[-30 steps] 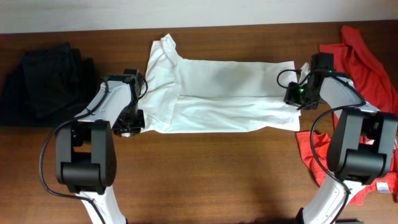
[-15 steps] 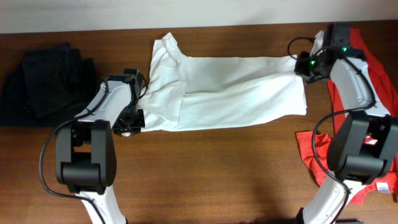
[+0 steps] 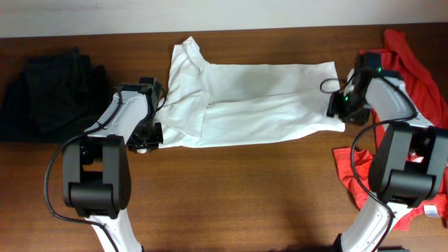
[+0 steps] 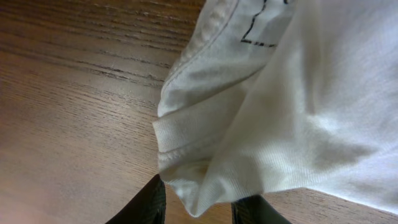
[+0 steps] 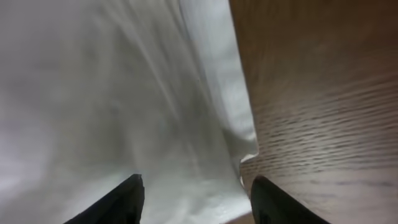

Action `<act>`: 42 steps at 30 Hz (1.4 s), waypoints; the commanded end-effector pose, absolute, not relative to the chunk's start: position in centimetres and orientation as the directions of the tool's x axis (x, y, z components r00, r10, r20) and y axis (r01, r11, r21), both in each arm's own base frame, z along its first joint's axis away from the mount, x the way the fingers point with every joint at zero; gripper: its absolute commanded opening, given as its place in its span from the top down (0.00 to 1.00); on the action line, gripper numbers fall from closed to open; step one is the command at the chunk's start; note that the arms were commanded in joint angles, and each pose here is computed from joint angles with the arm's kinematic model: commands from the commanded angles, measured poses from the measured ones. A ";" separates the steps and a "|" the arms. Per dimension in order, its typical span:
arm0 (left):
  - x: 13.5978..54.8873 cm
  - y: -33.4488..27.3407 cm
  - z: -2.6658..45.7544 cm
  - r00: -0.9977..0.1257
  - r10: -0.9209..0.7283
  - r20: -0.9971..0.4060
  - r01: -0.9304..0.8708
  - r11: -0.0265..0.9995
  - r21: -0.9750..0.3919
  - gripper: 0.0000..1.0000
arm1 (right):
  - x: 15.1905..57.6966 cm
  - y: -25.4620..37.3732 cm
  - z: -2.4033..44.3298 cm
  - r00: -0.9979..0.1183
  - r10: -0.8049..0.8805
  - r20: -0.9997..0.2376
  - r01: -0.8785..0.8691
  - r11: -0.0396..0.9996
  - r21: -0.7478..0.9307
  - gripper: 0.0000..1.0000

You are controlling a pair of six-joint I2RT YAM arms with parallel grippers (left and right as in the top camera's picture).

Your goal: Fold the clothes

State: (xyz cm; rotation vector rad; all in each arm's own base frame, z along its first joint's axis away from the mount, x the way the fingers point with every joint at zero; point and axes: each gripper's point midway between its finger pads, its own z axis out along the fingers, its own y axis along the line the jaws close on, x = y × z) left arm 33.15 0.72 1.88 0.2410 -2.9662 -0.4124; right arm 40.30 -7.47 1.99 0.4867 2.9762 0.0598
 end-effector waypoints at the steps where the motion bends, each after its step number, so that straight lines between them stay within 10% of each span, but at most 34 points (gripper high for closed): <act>1: 33.0 0.9 1.6 -0.974 -0.192 0.117 -0.151 0.945 0.288 0.66 | 38.9 -7.7 -0.2 -0.946 0.311 -0.091 0.309 0.950 0.031 0.58; 7: 33.0 0.9 1.8 -0.974 -0.192 0.116 -0.152 0.945 0.289 0.72 | 38.2 -7.9 -1.2 -0.947 0.311 -0.086 0.311 0.950 0.011 0.93; 16: 33.8 2.5 3.0 -0.980 -0.185 0.077 -0.143 0.916 0.374 1.00 | 38.1 -8.2 -1.2 -0.946 0.312 -0.086 0.314 0.950 -0.006 0.96; 25: 34.3 5.9 3.0 -0.962 -0.269 0.035 -0.235 0.892 0.387 1.00 | 37.1 -9.6 -1.1 -0.929 0.363 -0.074 0.369 0.925 -0.097 0.96; 42: 24.3 7.7 6.8 -0.822 -0.411 0.393 -0.182 0.845 0.503 1.00 | 30.3 -10.2 -0.5 -0.854 0.497 0.152 0.465 0.862 -0.203 0.96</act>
